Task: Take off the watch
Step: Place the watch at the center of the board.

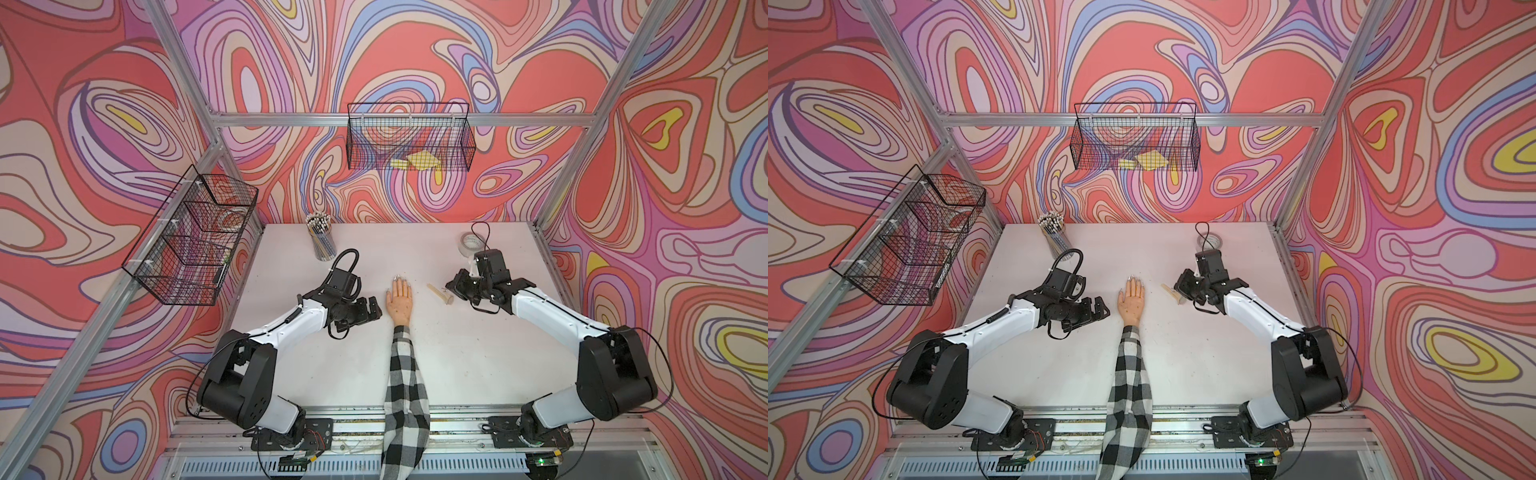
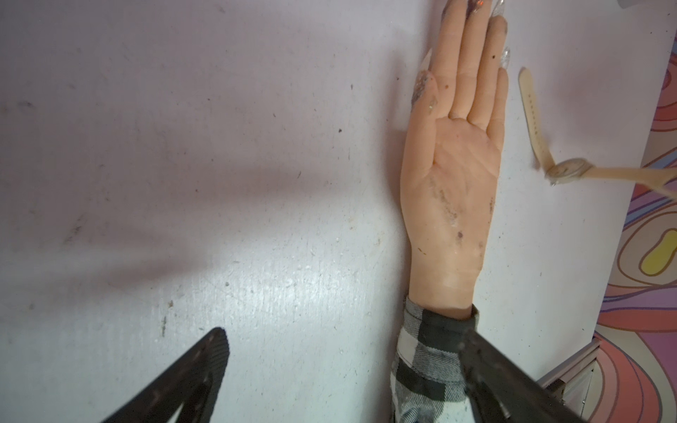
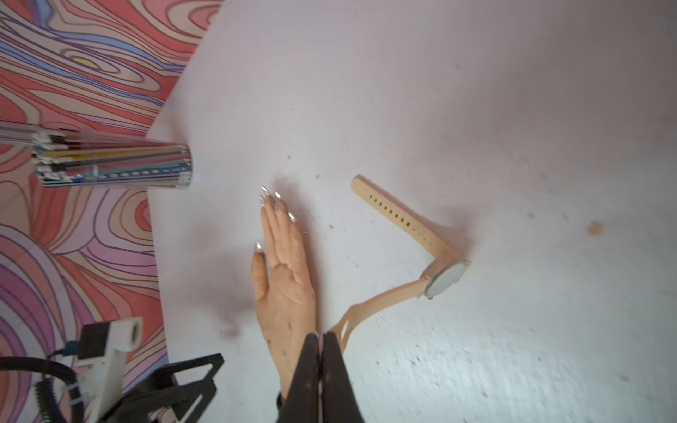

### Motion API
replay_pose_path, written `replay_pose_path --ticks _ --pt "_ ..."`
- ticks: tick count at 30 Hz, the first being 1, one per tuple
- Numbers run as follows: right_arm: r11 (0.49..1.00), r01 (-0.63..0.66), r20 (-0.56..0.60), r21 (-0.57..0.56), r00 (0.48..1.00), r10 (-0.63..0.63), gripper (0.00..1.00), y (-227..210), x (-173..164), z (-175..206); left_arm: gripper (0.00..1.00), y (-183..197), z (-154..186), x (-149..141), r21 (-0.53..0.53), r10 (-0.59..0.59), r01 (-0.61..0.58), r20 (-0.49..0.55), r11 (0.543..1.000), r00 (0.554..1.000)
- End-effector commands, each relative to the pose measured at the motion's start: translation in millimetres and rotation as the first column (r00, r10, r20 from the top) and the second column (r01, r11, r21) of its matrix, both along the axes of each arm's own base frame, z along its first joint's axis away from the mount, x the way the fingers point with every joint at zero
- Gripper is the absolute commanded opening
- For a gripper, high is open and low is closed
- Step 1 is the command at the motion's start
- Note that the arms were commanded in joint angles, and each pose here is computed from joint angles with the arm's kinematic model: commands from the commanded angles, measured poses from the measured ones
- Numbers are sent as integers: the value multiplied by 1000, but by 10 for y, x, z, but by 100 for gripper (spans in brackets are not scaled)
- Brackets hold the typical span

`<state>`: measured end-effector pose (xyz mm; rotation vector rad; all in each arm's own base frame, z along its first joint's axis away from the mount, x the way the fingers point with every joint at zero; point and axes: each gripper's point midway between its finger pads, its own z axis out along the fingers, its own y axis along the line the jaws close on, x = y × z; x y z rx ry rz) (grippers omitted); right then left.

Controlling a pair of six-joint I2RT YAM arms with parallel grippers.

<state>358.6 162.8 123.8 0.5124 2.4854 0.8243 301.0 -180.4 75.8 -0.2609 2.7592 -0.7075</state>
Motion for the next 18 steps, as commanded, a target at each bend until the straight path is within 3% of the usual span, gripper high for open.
replay_pose_path --ticks 1,18 --pt "999 43 37 -19 998 -42 0 -158 -165 33 99 -1 33 10 -14 10 -10 2 1000 1000" --pt "962 226 -125 -152 961 -246 0 -775 -1203 -444 99 -54 5 42 -33 2 -2 -3 999 1000"
